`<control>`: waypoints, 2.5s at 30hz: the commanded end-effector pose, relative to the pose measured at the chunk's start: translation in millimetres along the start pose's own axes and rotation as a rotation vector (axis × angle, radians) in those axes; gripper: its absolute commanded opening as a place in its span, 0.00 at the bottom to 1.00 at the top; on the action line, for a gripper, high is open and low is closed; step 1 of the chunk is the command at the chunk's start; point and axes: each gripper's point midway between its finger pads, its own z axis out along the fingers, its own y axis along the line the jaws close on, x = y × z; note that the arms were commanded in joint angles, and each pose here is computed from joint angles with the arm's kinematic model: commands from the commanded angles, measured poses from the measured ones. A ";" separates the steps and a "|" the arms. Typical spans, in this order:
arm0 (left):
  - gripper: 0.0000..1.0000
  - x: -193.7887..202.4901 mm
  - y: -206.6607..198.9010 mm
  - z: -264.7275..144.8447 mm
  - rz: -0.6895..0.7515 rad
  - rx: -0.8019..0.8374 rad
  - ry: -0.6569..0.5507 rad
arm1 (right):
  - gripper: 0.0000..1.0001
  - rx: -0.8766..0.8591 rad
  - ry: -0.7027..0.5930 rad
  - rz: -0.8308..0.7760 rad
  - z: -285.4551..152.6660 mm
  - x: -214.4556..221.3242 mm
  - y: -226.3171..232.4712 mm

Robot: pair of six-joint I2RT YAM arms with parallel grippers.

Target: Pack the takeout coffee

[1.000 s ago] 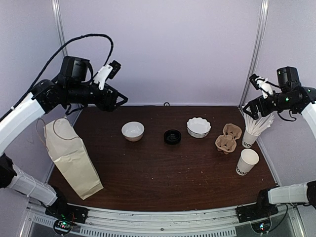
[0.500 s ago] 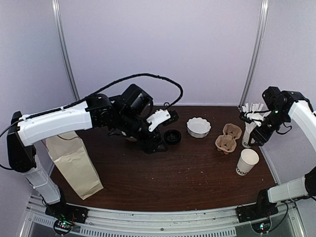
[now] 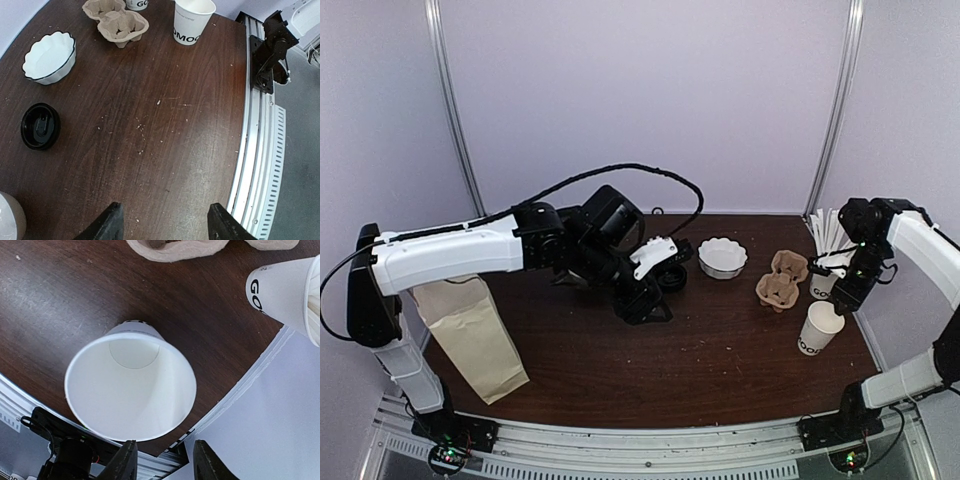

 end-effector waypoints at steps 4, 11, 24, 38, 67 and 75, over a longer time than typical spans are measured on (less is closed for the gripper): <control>0.61 -14.1 -11.3 3.3 0.012 0.029 -0.049 | 0.41 0.095 0.027 0.063 10.2 -5.4 -24.7; 0.61 -14.5 -18.0 4.5 0.010 0.055 -0.051 | 0.39 0.050 0.021 0.105 23.2 -11.9 -29.1; 0.61 -15.3 -18.2 8.3 0.001 0.062 -0.051 | 0.22 -0.061 0.006 0.079 39.4 -15.6 -8.6; 0.61 -17.6 -19.0 0.4 -0.001 0.056 -0.061 | 0.00 -0.130 -0.086 0.074 18.2 -25.7 6.8; 0.73 -1.6 99.1 -117.9 -0.301 -0.518 -0.153 | 0.00 -0.261 -0.159 -0.775 -39.2 -159.4 228.8; 0.75 -9.4 95.2 -151.8 -0.288 -0.549 -0.241 | 0.00 -0.301 -0.127 -0.825 -26.8 -186.7 259.3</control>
